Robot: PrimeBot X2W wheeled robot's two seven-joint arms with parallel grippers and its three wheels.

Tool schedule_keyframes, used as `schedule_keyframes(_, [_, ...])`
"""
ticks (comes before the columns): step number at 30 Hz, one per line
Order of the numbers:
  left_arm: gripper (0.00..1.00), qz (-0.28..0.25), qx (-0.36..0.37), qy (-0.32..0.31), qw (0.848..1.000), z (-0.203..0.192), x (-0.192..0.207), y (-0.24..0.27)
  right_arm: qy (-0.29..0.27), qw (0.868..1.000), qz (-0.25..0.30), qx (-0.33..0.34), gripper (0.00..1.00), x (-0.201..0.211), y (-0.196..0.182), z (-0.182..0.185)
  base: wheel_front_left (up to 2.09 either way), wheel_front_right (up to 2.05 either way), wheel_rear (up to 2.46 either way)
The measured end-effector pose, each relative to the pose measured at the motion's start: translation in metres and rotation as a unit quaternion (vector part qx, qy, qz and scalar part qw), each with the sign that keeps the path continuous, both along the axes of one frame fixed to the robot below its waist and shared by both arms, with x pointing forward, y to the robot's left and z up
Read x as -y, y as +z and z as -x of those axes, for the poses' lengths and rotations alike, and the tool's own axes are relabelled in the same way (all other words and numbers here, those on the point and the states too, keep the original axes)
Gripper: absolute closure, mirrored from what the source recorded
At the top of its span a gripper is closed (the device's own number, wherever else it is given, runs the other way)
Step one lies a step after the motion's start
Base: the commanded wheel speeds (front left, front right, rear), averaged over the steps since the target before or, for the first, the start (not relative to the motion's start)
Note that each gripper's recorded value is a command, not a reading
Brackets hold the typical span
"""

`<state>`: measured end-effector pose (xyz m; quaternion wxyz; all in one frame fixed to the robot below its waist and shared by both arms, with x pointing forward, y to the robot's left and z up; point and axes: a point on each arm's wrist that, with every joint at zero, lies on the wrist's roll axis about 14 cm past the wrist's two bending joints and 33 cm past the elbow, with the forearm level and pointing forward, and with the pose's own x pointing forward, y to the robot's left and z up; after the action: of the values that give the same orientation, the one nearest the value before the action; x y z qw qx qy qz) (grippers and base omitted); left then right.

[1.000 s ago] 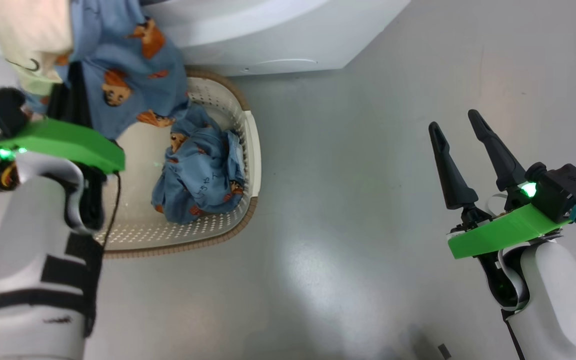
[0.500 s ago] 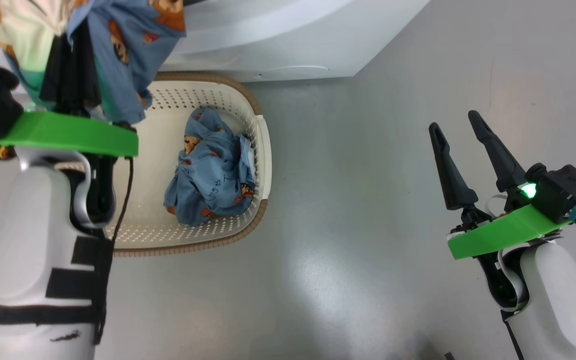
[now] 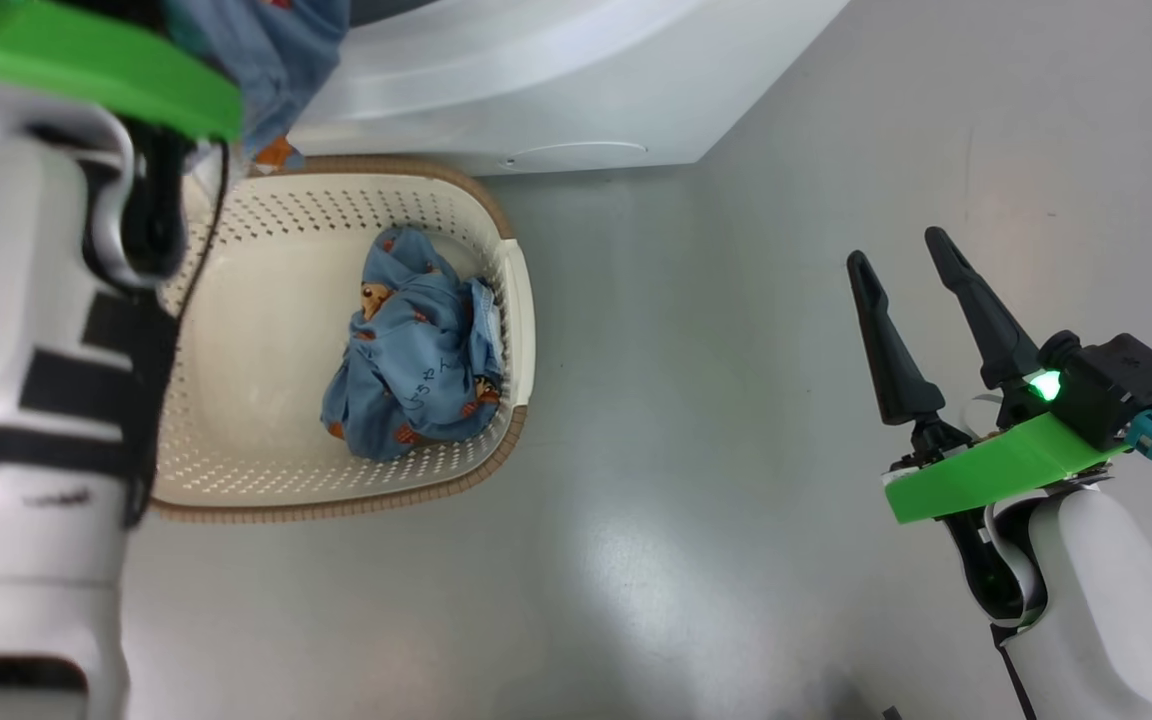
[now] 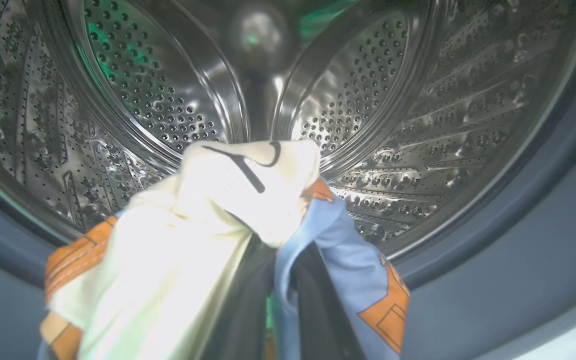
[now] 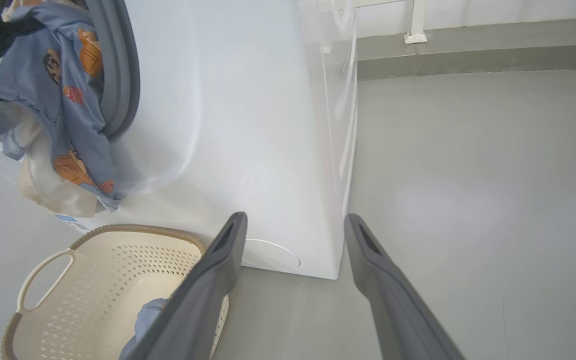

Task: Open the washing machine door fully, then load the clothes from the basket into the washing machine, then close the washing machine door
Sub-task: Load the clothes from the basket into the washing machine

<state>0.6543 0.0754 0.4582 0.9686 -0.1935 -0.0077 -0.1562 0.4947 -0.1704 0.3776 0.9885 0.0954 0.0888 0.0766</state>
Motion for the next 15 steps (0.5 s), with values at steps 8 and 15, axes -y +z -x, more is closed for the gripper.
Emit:
schedule_keyframes(8, [1.00,-0.032,-0.018,-0.016,0.999,-0.034,0.010,0.008,-0.001,1.000,0.001,-0.005,0.00,0.000,-0.001,0.004,0.00,0.00,0.00])
schedule_keyframes(15, [1.00,-0.061,0.037,-0.022,0.997,-0.059,0.016,0.047,-0.006,1.000,0.001,-0.011,0.00,0.003,-0.004,0.008,0.00,0.00,0.00])
